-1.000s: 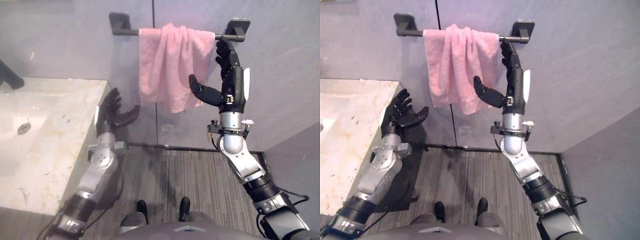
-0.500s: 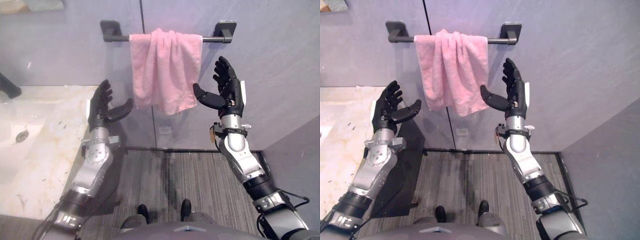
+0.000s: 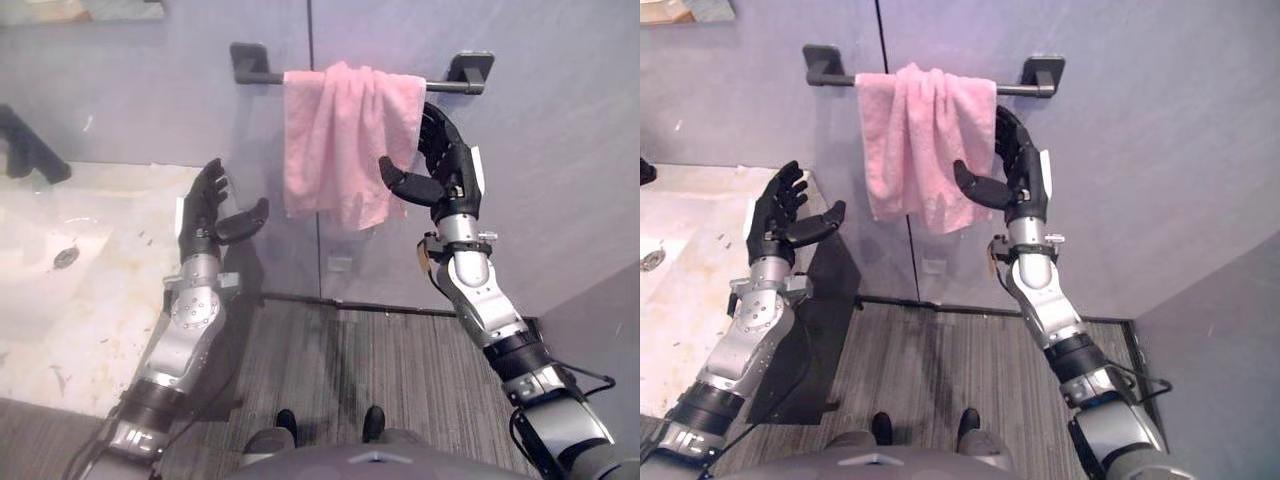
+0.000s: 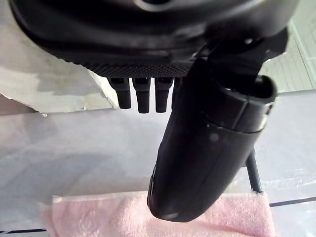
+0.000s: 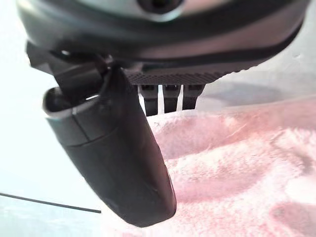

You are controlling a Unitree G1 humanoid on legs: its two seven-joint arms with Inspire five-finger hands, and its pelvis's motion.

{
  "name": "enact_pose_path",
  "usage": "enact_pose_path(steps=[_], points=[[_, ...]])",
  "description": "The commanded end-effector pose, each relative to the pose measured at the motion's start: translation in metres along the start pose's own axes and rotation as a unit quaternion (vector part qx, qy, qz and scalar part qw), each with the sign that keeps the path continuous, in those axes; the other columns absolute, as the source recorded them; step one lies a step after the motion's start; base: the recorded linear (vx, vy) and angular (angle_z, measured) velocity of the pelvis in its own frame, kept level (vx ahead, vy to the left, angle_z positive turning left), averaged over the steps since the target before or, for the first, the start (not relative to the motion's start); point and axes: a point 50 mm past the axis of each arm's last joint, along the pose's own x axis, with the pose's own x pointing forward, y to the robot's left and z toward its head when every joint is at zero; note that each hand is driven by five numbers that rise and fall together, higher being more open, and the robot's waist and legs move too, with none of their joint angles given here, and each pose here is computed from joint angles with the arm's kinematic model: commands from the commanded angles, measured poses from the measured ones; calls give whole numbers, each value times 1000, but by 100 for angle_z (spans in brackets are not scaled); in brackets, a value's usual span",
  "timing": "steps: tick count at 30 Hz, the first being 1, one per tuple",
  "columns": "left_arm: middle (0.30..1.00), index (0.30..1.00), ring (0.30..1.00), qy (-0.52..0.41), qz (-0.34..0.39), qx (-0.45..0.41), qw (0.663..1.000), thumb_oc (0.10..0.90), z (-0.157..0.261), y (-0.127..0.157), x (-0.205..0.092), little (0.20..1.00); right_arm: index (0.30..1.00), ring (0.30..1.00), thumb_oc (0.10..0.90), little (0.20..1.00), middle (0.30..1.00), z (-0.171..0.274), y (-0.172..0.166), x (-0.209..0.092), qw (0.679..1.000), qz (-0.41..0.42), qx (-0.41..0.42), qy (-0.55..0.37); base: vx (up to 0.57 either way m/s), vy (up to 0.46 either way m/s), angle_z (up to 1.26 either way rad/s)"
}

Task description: Organize the bathroom.

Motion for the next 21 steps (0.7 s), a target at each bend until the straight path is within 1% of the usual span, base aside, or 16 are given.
enact_pose_path(steps=[1, 2, 3, 8, 12, 15, 19, 21], points=[[900, 900, 900, -112, -2, 23, 993, 800, 38, 2, 24, 900, 580, 580, 587, 580, 580, 52, -3, 34, 991, -25, 38, -124, 17, 10, 7], [900, 900, 900, -112, -2, 24, 993, 800, 38, 2, 24, 900, 474, 474, 516, 474, 474, 52, -4, 34, 991, -26, 38, -125, 15, 15, 4], [900, 900, 900, -110, -2, 23, 994, 800, 37, 2, 23, 900, 300, 300, 400, 300, 300, 52, -4, 33, 991, -28, 35, -126, 17, 26, 3], [900, 900, 900, -104, -6, 19, 994, 800, 36, 2, 24, 900, 300, 300, 400, 300, 300, 49, -5, 29, 991, -31, 31, -126, 6, 13, 1], [900, 900, 900, -116, -7, 22, 993, 800, 42, 2, 27, 900, 300, 300, 400, 300, 300, 46, -3, 24, 992, -17, 30, -122, 7, 51, 0], [900, 900, 900, -127, -3, 24, 992, 800, 49, -2, 34, 900, 300, 300, 400, 300, 300, 40, 3, 20, 993, 4, 28, -112, 14, 61, -1], [900, 900, 900, -141, -26, 3, 990, 800, 61, -14, 45, 900, 300, 300, 400, 300, 300, 31, 12, 15, 995, 30, 29, -94, 27, 65, -9], [900, 900, 900, -151, -34, 10, 988, 800, 65, -17, 48, 900, 300, 300, 400, 300, 300, 29, 14, 13, 995, 39, 31, -88, 48, 80, -5]])
